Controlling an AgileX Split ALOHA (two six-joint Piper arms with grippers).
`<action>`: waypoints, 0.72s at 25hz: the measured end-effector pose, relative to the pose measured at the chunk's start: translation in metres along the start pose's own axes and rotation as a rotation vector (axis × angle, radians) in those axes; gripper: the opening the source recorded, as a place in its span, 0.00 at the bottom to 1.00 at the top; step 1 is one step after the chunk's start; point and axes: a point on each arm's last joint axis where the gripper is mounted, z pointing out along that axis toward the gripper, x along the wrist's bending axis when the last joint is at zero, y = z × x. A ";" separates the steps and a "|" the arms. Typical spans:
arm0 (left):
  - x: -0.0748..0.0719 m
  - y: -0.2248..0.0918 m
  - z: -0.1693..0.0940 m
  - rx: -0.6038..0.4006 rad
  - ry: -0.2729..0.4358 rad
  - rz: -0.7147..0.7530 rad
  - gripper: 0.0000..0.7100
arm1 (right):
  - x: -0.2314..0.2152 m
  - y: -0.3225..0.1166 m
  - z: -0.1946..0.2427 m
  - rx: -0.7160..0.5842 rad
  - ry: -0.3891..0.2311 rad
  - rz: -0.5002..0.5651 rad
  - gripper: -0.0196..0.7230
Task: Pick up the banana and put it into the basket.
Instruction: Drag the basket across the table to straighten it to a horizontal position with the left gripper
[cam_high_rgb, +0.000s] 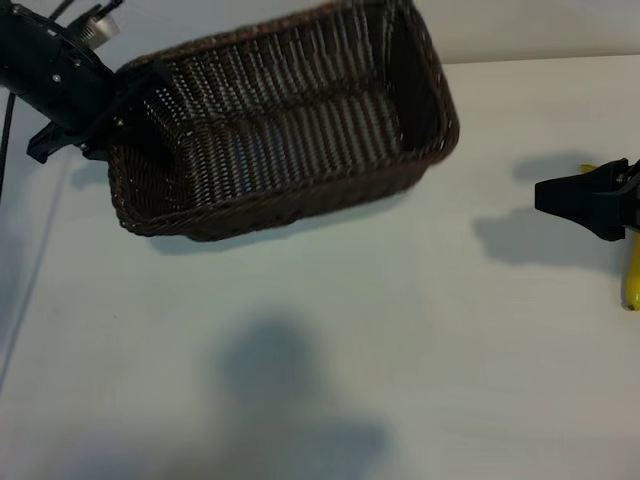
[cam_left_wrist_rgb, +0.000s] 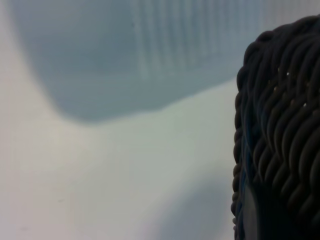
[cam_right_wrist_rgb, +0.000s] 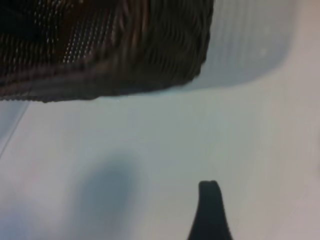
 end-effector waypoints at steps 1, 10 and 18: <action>-0.002 0.001 0.003 0.006 0.025 0.018 0.23 | 0.000 0.000 0.000 0.000 0.000 0.000 0.76; -0.033 -0.002 0.046 0.093 0.072 0.123 0.23 | 0.000 0.000 0.000 0.000 0.000 0.001 0.76; -0.035 0.006 0.071 0.070 0.106 0.131 0.23 | 0.000 0.000 0.000 0.000 0.000 0.001 0.76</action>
